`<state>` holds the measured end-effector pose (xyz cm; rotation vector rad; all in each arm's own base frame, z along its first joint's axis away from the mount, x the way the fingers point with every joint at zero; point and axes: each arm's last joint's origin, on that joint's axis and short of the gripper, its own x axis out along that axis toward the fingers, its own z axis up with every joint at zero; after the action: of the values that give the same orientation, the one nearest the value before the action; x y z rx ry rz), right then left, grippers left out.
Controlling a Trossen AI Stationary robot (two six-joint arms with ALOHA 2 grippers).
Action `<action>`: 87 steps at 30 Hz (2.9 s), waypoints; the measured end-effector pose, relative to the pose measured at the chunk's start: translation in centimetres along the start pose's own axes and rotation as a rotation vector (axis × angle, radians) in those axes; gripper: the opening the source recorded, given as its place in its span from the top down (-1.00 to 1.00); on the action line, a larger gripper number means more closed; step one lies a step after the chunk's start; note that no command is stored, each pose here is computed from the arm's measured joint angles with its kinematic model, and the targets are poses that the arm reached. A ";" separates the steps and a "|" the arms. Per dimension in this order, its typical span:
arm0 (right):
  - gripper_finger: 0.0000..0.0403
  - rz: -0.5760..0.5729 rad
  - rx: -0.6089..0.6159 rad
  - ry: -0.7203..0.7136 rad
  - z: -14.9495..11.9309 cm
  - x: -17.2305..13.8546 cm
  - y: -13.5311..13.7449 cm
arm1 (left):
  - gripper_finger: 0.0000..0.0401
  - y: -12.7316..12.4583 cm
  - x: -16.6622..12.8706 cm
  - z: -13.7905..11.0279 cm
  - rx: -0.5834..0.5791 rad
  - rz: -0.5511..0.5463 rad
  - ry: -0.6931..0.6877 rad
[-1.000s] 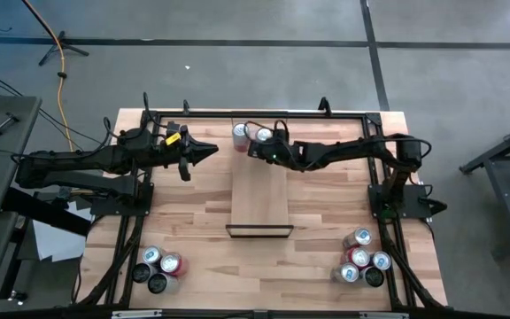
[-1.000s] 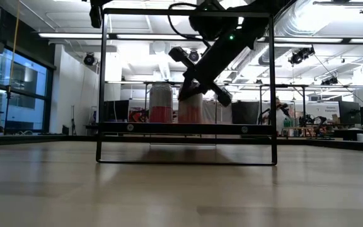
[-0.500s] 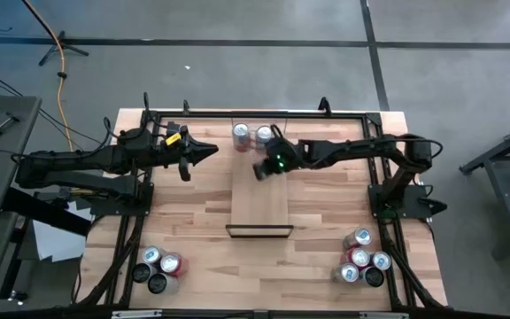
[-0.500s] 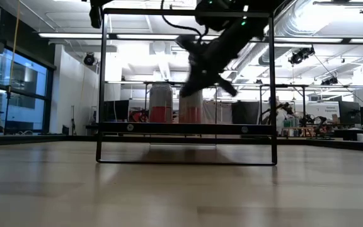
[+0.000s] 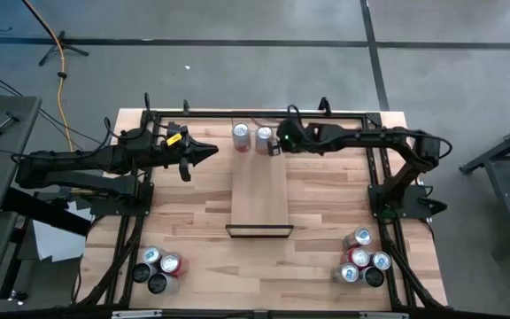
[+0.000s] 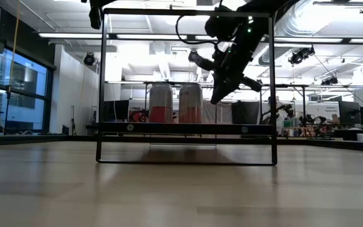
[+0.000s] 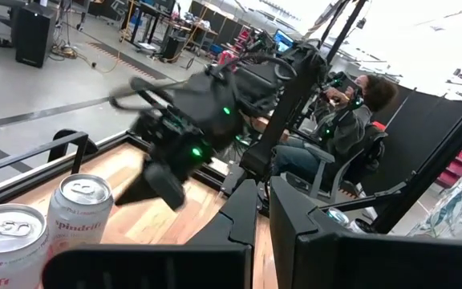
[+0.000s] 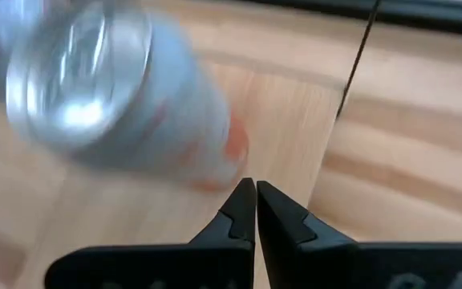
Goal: Place canned beverage on shelf
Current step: Put the orange soda can on the shelf aligned with the pink soda can
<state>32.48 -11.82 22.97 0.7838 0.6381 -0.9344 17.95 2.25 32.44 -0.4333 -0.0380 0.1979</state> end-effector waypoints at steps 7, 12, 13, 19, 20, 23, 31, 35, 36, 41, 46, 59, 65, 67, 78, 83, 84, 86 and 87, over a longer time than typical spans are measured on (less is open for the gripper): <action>1.00 0.067 0.101 -0.089 2.0 0.6 -0.2 | 1.00 0.0 0.0 0.0 0.000 0.000 0.000; 1.00 0.065 0.122 -0.110 2.2 0.9 -0.2 | 1.00 0.0 0.0 0.0 0.000 0.000 -0.001; 1.00 0.071 0.124 -0.107 2.1 1.1 -0.2 | 1.00 0.0 0.0 0.0 0.000 0.000 -0.001; 1.00 0.094 0.144 -0.084 1.3 1.4 0.5 | 1.00 0.0 0.0 0.0 0.000 0.001 -0.001; 1.00 0.095 0.139 -0.081 1.1 1.3 0.7 | 1.00 0.0 0.0 0.0 0.000 0.000 -0.001; 1.00 0.099 0.127 -0.071 0.7 1.2 1.0 | 1.00 0.0 0.0 0.0 0.000 0.000 -0.001; 1.00 0.100 0.122 -0.055 -0.2 0.8 1.6 | 1.00 0.0 0.0 0.0 0.000 0.000 0.000; 1.00 0.060 0.074 -0.019 -0.7 -0.2 1.2 | 1.00 0.0 0.0 0.0 0.000 0.000 0.000; 1.00 0.051 0.050 -0.005 -0.9 -0.5 1.2 | 1.00 0.0 0.0 0.0 0.000 0.000 0.000; 1.00 0.105 -0.040 0.123 -3.3 -1.7 2.4 | 1.00 0.0 0.0 0.0 0.025 0.001 0.001; 1.00 0.170 -0.024 0.116 -4.4 -1.7 3.8 | 1.00 0.0 0.0 0.0 0.026 0.001 0.000; 1.00 0.258 0.113 0.067 -2.8 1.2 4.1 | 1.00 0.0 0.0 0.0 0.021 0.009 -0.004; 1.00 0.266 0.153 0.028 -1.7 1.8 3.6 | 1.00 0.1 0.0 0.0 0.026 0.013 -0.004; 1.00 0.267 0.164 0.019 -1.3 1.9 3.4 | 1.00 0.1 0.0 0.0 0.026 0.019 -0.007; 1.00 0.282 0.175 0.004 -0.7 2.1 3.2 | 1.00 0.1 0.0 0.0 0.038 0.039 -0.016; 1.00 0.282 0.156 0.003 -0.4 2.1 3.0 | 1.00 0.3 0.0 0.1 0.045 0.082 -0.035; 1.00 0.295 0.129 0.015 -0.4 2.1 3.0 | 1.00 0.3 0.0 0.1 0.044 0.082 -0.035; 1.00 0.308 0.070 0.042 -0.2 1.4 2.8 | 1.00 0.2 0.0 0.1 0.029 0.080 -0.035; 1.00 0.320 0.029 0.042 0.0 0.7 2.7 | 1.00 0.2 0.0 0.1 0.018 0.075 -0.033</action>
<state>35.19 -11.14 23.20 0.9030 0.5178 -0.6374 17.91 2.49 32.41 -0.4133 -0.0524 0.2788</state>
